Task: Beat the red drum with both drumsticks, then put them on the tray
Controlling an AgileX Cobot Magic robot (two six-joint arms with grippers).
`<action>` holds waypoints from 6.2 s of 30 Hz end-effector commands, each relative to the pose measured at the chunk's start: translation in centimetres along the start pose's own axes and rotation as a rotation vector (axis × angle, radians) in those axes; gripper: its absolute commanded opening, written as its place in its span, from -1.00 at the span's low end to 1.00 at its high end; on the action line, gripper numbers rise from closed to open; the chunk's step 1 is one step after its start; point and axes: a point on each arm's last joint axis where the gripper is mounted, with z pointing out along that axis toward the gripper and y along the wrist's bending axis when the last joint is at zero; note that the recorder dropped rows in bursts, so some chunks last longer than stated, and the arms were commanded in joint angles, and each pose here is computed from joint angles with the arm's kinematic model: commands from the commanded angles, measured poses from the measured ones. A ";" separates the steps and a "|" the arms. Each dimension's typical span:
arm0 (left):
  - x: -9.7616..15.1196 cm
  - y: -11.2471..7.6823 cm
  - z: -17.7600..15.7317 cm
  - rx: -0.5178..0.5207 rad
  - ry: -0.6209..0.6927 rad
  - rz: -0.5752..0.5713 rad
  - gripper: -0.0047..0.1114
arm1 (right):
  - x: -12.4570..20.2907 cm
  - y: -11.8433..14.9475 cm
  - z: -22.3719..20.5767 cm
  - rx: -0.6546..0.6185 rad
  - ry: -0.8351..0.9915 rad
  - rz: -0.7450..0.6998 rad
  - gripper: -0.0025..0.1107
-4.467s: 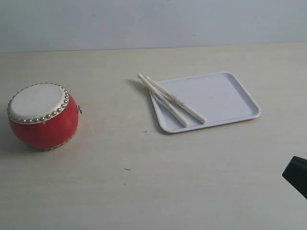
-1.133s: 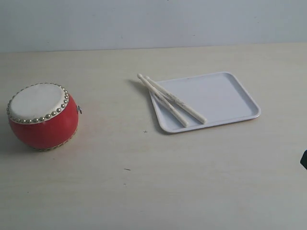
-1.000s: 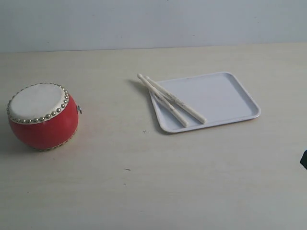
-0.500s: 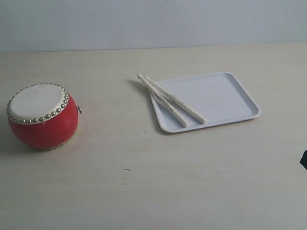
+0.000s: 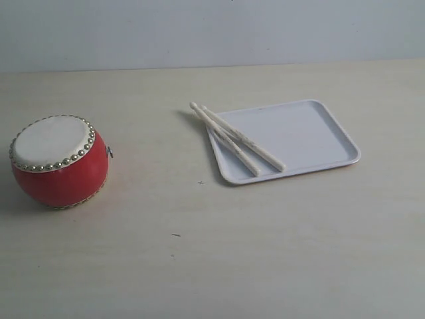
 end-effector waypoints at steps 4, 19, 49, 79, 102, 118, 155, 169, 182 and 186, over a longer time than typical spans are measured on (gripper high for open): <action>0.0 0.2 0.0 -0.014 -0.007 0.064 -0.92 | 0.0 -0.8 -0.1 0.146 -0.025 0.028 -0.96; 0.0 0.2 0.0 -0.014 -0.009 0.065 -0.92 | -0.1 -0.8 -0.1 0.145 -0.036 0.027 -0.96; 0.7 0.2 0.0 -0.018 0.063 -0.044 -0.92 | -0.2 -0.8 -0.1 0.145 -0.041 0.027 -0.96; 0.6 0.2 0.0 -0.017 0.059 -0.038 -0.92 | -0.2 -0.8 -0.1 0.145 -0.041 0.027 -0.96; 0.6 0.2 0.0 -0.017 0.059 -0.038 -0.92 | -0.2 -0.8 -0.1 0.145 -0.041 0.027 -0.96; 0.6 0.2 0.0 -0.017 0.059 -0.038 -0.92 | -0.2 -0.8 -0.1 0.145 -0.041 0.027 -0.96; 0.6 0.2 0.0 -0.017 0.059 -0.038 -0.92 | -0.1 -0.5 0.0 0.114 -0.029 0.084 -0.96; 0.6 0.2 0.0 -0.017 0.059 -0.038 -0.92 | -0.1 -0.5 0.0 0.111 -0.035 0.097 -0.96; 0.6 0.2 0.0 -0.017 0.059 -0.038 -0.92 | -0.2 -0.5 0.0 0.111 -0.046 0.094 -0.96; 0.6 0.2 0.0 -0.017 0.059 -0.038 -0.92 | -0.2 -0.5 0.0 0.112 -0.050 0.092 -0.96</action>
